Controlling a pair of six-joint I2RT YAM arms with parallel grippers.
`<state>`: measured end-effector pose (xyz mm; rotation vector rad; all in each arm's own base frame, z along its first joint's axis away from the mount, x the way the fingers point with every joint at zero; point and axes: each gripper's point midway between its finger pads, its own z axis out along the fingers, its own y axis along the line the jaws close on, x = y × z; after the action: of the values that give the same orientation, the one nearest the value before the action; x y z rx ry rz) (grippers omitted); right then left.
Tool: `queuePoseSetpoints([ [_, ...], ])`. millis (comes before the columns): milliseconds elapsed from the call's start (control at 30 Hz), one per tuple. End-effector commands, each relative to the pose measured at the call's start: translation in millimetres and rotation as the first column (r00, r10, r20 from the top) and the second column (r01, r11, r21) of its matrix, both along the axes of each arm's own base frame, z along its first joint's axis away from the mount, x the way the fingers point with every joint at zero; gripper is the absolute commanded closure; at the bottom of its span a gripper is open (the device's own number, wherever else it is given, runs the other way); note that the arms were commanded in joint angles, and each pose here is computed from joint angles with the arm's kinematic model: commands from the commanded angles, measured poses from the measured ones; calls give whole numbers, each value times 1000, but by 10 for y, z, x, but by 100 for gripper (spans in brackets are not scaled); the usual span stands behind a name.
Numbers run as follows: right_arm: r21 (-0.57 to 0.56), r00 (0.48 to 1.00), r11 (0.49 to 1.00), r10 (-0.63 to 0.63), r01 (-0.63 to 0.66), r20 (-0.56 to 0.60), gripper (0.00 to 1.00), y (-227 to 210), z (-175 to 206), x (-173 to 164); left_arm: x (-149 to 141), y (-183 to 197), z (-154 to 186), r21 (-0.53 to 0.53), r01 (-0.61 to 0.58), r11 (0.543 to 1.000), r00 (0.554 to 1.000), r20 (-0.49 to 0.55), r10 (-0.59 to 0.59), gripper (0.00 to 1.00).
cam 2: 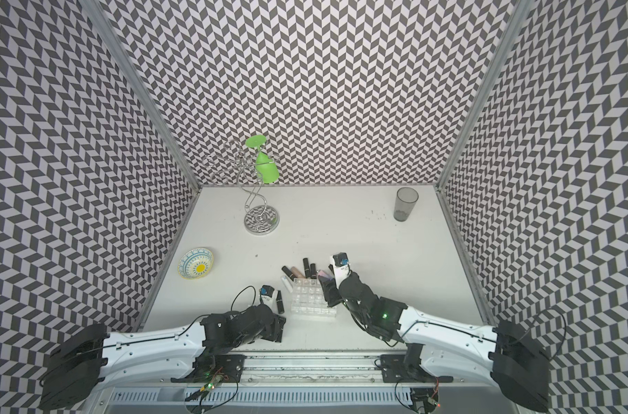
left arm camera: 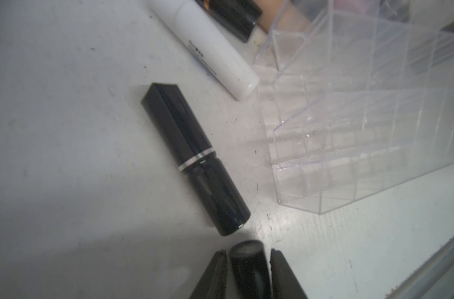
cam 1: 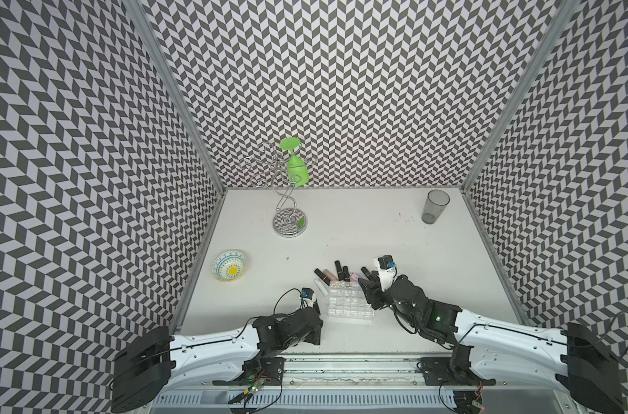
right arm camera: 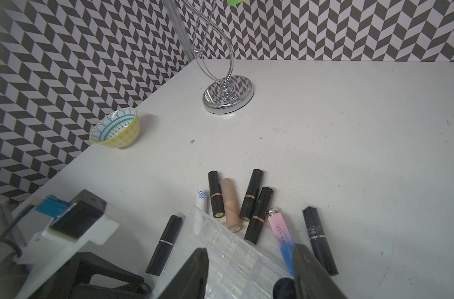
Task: Arrange the lipsticks in the organizer
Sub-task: Place the lipstick in the storage box, then pick up the lipstick at the center of the board.
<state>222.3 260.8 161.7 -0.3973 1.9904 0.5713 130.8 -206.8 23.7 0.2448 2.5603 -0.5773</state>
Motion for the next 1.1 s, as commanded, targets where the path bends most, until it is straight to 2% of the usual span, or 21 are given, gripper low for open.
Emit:
queuePoseSetpoints([
  [0, 37, 999, 999, 33, -32, -29, 44, 84, 88, -47, -103, 143, -173, 94, -4, 996, 999, -54, 9, 72],
  [167, 34, 999, 999, 32, -31, -27, 44, 75, 56, -49, -147, 160, -233, 121, -7, 993, 997, -71, 15, 73],
  [333, 51, 999, 998, 49, -48, -22, 44, 80, 83, -79, -147, 132, -194, 113, -1, 994, 998, -62, 8, 98],
  [500, 102, 998, 993, 66, -64, -16, 44, 63, 134, -134, -4, -124, 183, -50, 34, 998, 998, 54, -31, 100],
  [667, 164, 993, 979, 118, -117, 5, 45, 90, 239, -221, 111, -274, 871, -219, 75, 973, 981, 193, -32, 100],
  [800, 237, 984, 956, 173, -176, 31, 45, 114, 401, -322, 189, -264, 1461, -360, 145, 922, 933, 361, -6, 100],
  [867, 287, 973, 930, 221, -229, 58, 45, 131, 513, -402, 151, -296, 1782, -459, 238, 856, 892, 452, -6, 100],
  [900, 308, 964, 914, 256, -265, 69, 40, 149, 553, -455, 126, -272, 1952, -512, 268, 816, 874, 486, 18, 100],
  [967, 373, 926, 849, 365, -375, 101, 37, 208, 658, -617, 117, -188, 2199, -580, 298, 758, 838, 539, 83, 100],
  [1067, 434, 863, 755, 490, -492, 125, 37, 264, 745, -832, 109, -56, 2489, -618, 325, 716, 790, 594, 154, 100],
])
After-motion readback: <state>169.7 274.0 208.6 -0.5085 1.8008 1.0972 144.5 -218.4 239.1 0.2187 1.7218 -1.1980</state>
